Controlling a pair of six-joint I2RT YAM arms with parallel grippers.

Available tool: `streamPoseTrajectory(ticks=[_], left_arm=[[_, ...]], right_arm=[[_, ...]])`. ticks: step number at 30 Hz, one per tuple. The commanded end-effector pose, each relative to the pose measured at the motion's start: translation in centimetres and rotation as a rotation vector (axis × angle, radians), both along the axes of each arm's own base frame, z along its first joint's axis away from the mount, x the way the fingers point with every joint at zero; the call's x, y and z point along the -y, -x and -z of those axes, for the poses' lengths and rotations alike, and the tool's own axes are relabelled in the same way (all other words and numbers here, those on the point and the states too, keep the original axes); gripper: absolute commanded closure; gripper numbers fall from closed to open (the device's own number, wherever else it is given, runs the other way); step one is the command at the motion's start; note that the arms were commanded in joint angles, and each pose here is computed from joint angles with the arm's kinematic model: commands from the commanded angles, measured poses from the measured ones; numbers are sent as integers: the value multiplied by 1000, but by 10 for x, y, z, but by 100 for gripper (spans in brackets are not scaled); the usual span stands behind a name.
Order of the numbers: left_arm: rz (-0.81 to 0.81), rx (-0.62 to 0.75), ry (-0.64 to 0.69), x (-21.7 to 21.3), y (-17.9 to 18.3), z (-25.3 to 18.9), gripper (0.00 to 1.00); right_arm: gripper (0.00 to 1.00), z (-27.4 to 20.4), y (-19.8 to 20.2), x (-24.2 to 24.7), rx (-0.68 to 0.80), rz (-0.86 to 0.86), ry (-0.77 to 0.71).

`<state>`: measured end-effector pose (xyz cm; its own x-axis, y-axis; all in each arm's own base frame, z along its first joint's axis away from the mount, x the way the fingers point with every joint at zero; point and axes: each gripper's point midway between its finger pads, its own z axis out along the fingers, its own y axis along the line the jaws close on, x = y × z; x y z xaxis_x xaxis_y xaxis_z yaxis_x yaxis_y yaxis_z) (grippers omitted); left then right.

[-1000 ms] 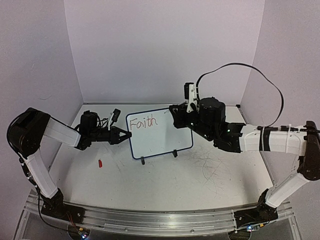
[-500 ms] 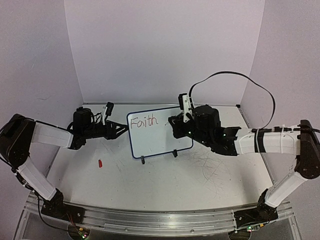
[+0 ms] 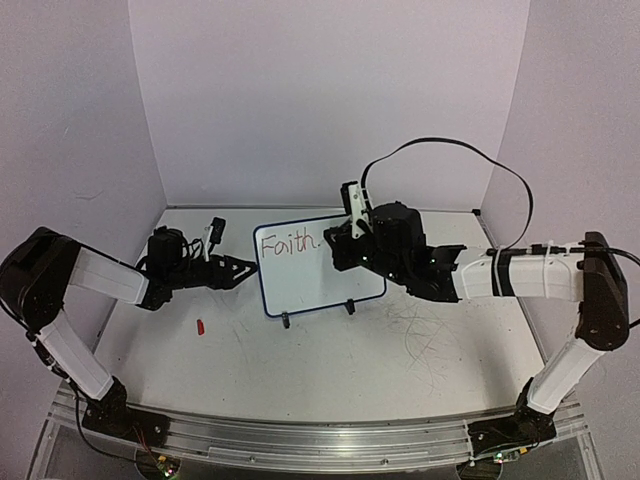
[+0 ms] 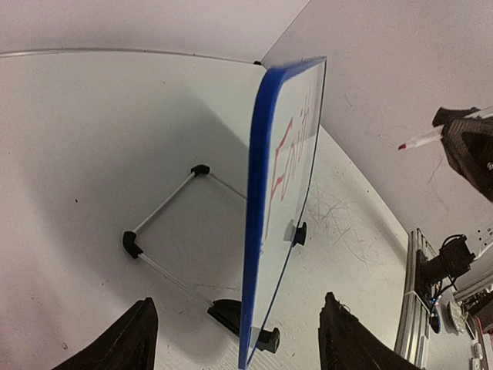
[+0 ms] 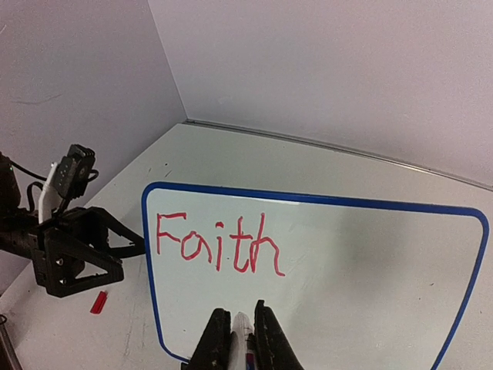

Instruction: Write a sentence on the whiteboard

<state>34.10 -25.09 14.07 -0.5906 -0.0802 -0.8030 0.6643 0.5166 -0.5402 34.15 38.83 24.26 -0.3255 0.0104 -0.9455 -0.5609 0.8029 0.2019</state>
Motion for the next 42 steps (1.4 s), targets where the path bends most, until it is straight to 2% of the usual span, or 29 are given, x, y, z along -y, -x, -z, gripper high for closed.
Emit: streamPoseTrajectory(ticks=[1,8,15,23,35,42], left_arm=[[60,-4,72,6,7,2,28],[140,-25,110,16,12,6,33],[219,-39,125,33,16,10,38],[228,-13,106,38,6,19,55],[177,54,45,29,-4,30,87],[142,78,-1,25,-8,32,96]], right_arm=[[100,-13,-6,-8,16,-2,-18],[100,-14,-13,-10,33,18,9],[100,-19,-28,3,69,111,35],[100,-14,-49,7,65,84,47],[100,-8,-68,10,68,90,53],[100,-6,-74,7,87,92,78]])
